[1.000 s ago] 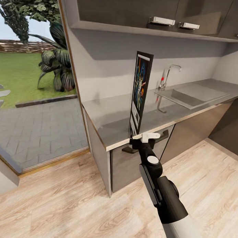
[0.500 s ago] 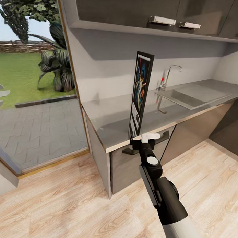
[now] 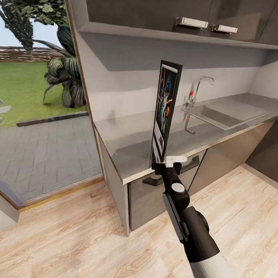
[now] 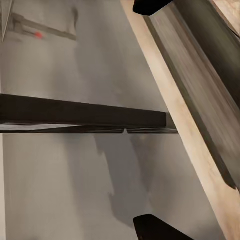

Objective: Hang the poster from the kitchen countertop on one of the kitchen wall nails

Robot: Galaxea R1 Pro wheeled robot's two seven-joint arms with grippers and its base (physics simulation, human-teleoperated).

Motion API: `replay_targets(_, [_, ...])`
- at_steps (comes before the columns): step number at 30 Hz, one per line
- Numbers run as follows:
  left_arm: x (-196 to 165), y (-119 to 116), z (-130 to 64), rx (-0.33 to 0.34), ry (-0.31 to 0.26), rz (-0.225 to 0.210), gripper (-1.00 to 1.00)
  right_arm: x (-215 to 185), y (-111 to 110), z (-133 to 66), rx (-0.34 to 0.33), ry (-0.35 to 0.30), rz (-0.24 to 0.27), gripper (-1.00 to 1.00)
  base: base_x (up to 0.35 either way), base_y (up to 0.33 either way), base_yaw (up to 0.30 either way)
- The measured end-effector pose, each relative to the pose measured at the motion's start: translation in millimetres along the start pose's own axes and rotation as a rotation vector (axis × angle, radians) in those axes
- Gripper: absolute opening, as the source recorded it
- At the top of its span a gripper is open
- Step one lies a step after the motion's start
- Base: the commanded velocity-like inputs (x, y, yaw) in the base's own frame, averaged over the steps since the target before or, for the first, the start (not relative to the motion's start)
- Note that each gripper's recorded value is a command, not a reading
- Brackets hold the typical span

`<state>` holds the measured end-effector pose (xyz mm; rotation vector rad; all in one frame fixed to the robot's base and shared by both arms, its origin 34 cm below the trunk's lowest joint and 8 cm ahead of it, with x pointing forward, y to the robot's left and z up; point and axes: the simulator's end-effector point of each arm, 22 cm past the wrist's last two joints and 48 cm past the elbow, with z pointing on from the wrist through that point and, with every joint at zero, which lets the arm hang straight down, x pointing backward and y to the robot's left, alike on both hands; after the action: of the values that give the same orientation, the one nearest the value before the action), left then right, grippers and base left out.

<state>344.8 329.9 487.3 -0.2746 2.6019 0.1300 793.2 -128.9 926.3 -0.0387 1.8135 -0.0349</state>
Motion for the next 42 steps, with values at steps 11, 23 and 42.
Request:
replay_targets(11, [-0.3, 0.5, 0.0, 0.000, -0.001, 0.001, 1.00, 3.0, 1.1, 2.6, 0.001, -0.035, 0.014, 1.00, 0.066, 0.000, 0.000])
replay_targets(23, [-0.9, 0.6, 0.1, 0.000, -0.002, 0.001, 1.00, 16.4, 2.9, 6.3, -0.001, -0.022, 0.012, 1.00, 0.026, 0.000, 0.000])
replay_targets(42, [-1.0, 1.1, 0.1, -0.001, -0.002, 0.000, 1.00, 16.9, 2.7, 6.5, 0.000, -0.023, 0.013, -1.00, 0.044, 0.000, 0.000])
